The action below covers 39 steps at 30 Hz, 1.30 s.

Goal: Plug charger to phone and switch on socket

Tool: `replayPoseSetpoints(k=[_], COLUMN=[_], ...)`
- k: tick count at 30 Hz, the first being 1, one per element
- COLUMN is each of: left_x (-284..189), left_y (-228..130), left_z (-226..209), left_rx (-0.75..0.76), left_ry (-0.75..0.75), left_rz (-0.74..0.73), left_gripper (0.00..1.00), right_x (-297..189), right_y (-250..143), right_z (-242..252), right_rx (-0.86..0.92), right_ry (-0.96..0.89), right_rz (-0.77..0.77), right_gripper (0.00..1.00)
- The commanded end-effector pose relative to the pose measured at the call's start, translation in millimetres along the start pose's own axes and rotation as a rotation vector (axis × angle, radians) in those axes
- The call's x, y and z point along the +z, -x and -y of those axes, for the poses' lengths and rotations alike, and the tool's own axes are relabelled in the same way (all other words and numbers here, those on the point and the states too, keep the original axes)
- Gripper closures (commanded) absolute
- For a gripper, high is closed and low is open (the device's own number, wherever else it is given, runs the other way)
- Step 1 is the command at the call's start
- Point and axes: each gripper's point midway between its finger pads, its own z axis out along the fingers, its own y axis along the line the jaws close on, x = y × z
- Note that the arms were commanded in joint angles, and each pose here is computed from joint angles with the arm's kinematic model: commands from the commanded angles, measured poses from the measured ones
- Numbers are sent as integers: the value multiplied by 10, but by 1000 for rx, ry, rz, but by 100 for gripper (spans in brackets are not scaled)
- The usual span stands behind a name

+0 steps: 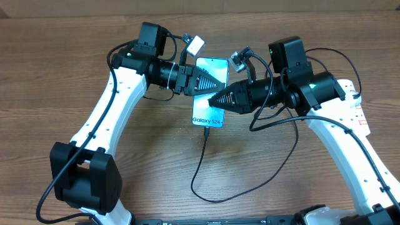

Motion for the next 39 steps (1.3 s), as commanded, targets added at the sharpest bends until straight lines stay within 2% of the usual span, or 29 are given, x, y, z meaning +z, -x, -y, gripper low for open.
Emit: replayPoseSetpoints(k=[1,5,6,7,8,15,18,27,30,37,39], left_x=[2,2,2,2,2,-2,-21,-59,-86,-165,-184], left_y=[7,7,7,8,8,16,60,167,182,210,216], left_z=[67,67,67,67,67,71,117,122,89,64,57], left_rx=[42,42,42,42,43,49,25,-176,-251,-285,-285], left_ry=[5,5,5,5,5,2,-26,-29,-12,-1,3], left_rz=[-1,-1,-1,-1,-1,1,8,13,21,41,46], left_gripper=[96,96,96,96,96,96,96,96,96,96,96], right_x=[-28,-28,-28,-28,-28,-27,-27,-31,-34,-35,-35], right_y=[32,-17,-20,-20,-20,-19,3,155,197,226,226], right_z=[-89,-82,-81,-81,-81,-81,-51,-35,-44,-52,-52], right_rx=[-14,11,13,13,13,101,136,188,200,211,211], right_ry=[10,8,8,8,8,7,-11,-22,-17,-13,-13], right_rz=[5,-10,-12,-12,-12,-11,-2,51,65,74,74], right_gripper=[91,77,70,58,53,46,46,52,57,59,70])
